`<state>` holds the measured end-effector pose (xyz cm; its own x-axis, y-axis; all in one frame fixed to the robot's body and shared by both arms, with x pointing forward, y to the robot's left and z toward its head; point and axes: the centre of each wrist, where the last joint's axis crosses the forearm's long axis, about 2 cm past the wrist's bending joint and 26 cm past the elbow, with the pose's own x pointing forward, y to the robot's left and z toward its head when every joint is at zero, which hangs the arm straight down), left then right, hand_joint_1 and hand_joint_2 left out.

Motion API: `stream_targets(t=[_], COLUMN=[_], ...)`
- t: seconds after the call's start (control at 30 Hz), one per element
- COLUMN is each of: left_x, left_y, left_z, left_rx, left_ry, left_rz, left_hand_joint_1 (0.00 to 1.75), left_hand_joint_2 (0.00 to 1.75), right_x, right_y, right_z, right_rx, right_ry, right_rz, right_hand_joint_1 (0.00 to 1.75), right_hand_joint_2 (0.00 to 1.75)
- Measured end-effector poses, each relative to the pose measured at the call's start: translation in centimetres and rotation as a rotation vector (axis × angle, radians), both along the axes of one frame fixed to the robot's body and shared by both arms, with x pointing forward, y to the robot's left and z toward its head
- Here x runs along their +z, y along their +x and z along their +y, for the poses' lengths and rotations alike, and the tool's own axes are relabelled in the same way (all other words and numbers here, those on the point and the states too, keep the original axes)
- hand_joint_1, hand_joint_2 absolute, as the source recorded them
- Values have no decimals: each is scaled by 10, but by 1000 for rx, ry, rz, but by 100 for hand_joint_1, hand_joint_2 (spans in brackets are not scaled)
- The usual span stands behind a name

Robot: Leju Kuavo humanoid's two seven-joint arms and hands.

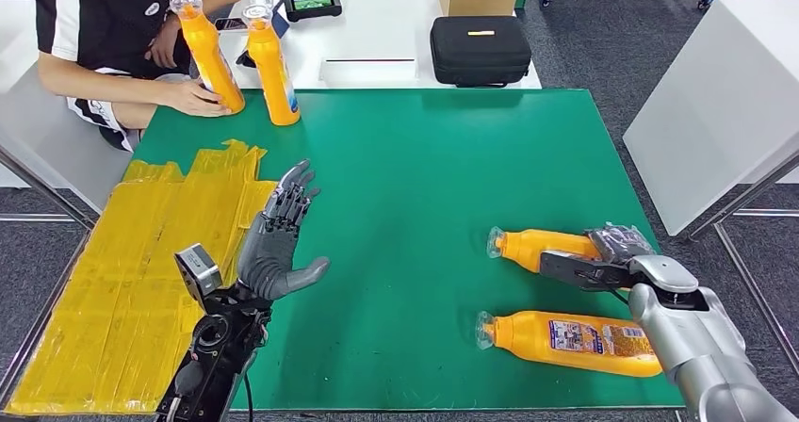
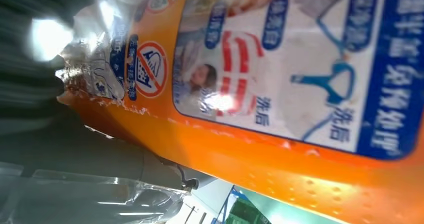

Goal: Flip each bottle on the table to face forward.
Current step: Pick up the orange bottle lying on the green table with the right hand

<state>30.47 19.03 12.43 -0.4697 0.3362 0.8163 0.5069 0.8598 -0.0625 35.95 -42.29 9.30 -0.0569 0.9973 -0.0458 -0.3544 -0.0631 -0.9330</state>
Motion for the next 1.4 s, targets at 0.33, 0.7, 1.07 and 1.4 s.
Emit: stream_targets(t=[0.33,0.7,1.07,1.4], left_x=[-1,-8,-3,5], left_y=[-6,-9,-2,3], left_z=[1,-8,-20,-31], left_rx=[-10,-28,-67,-114], left_ry=[9,21,46,71], left_rz=[86,222,221,211], left_hand_joint_1=[0,0,0,0], left_hand_joint_2=[175,175,175,175], right_x=[3,16,17,21], right_y=[-14,-38,-41,-41], right_z=[46,106,156,207], right_rx=[73,7,62,216], right_ry=[264,665,1037,1420], right_rz=[-355,-714,-620,-364], right_hand_joint_1=[175,175,175,175], right_hand_joint_2=[175,175,175,175])
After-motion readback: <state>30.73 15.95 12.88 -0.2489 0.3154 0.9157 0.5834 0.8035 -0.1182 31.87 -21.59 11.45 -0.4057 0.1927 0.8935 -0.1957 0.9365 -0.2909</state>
